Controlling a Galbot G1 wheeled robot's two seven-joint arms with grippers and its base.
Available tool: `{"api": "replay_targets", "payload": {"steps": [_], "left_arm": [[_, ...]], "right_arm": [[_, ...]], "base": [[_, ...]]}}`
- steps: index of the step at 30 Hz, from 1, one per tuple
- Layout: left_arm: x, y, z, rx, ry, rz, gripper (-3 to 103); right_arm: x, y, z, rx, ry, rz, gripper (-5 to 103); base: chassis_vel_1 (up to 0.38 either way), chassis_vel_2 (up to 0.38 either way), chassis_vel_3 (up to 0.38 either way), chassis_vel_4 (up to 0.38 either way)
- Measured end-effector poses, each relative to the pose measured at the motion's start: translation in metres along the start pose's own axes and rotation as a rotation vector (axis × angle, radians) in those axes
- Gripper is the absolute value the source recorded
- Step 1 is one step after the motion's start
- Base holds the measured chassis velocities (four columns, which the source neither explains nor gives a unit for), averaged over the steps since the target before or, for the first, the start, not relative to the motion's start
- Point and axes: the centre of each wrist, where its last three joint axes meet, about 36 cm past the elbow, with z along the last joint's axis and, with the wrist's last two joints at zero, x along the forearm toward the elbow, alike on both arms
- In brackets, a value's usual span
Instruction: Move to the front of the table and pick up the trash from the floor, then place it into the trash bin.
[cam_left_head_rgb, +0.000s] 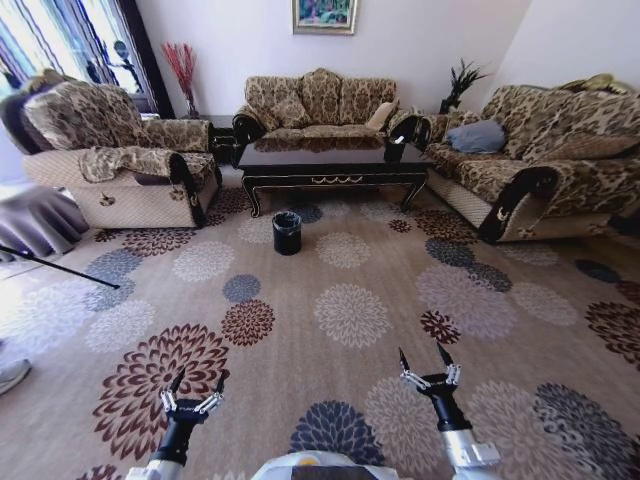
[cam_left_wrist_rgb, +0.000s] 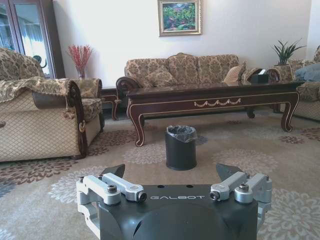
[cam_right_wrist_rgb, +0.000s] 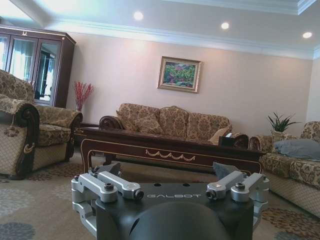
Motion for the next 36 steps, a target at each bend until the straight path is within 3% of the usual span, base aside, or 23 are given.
{"api": "replay_targets", "payload": {"steps": [36], "left_arm": [[0.0000,0.0000,0.0000,0.000,0.000,0.000,100]], "right_arm": [[0.0000,0.0000,0.0000,0.000,0.000,0.000,100]], "base": [[0.000,0.000,0.000,0.000]]}}
